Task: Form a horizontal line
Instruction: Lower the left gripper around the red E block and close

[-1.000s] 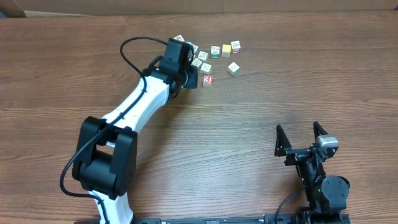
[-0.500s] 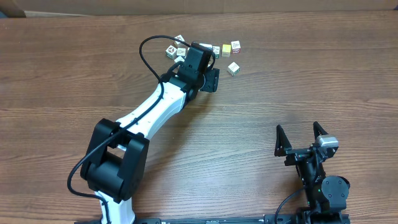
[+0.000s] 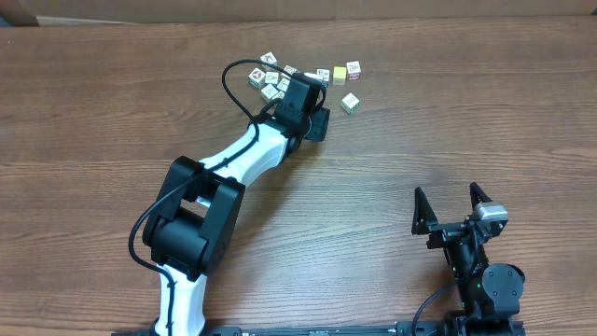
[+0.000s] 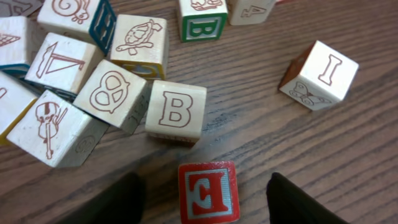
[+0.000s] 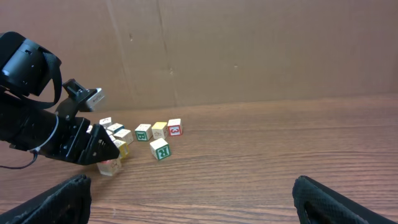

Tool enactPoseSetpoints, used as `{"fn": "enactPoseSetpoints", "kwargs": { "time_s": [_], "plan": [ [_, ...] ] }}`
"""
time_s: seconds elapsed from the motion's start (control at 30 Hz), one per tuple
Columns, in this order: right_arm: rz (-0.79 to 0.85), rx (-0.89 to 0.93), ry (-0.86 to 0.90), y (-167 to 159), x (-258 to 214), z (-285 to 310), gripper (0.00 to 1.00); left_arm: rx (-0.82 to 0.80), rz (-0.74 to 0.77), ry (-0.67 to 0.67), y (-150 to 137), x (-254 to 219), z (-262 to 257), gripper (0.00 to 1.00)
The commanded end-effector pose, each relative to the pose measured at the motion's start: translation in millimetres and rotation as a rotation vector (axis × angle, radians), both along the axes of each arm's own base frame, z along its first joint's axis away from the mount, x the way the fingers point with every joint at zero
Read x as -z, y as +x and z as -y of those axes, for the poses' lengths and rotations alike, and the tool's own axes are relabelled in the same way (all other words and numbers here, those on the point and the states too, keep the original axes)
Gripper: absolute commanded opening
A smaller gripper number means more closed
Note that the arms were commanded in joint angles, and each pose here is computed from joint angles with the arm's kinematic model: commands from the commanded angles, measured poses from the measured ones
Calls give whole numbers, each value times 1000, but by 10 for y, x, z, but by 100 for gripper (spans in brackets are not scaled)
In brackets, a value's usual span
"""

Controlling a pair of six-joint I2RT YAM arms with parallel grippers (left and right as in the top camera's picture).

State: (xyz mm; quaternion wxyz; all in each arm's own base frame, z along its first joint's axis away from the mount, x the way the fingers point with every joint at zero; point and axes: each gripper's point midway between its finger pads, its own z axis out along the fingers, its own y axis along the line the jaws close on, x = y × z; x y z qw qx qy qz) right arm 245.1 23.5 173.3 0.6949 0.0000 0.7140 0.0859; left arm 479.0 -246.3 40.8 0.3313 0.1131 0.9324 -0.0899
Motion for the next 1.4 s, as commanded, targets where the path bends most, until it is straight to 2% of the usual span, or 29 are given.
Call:
{"fn": "enactPoseSetpoints", "kwargs": {
  "time_s": [0.0, 0.33, 0.7, 0.8, 0.9, 1.07, 1.2, 1.37],
  "plan": [
    [1, 14, -7, 5, 26, 29, 100, 17, 16, 17, 27, -2, 51, 45],
    [1, 14, -7, 4, 26, 28, 100, 21, 17, 19, 49, 120, 85, 49],
    [1, 14, -7, 4, 26, 28, 100, 16, 11, 27, 47, 174, 70, 45],
    [1, 14, -7, 4, 26, 28, 100, 12, 12, 33, 70, 271, 69, 51],
    [1, 14, -7, 4, 26, 28, 100, 12, 15, 32, 81, 303, 77, 51],
    [1, 14, -7, 4, 26, 28, 100, 11, 30, 24, 112, 273, 90, 45],
    [1, 14, -7, 4, 26, 28, 100, 6, 38, 26, 123, 252, 85, 35],
    [1, 14, -7, 4, 26, 28, 100, -19, 67, 35, 161, 116, 42, 33]
  ]
}}
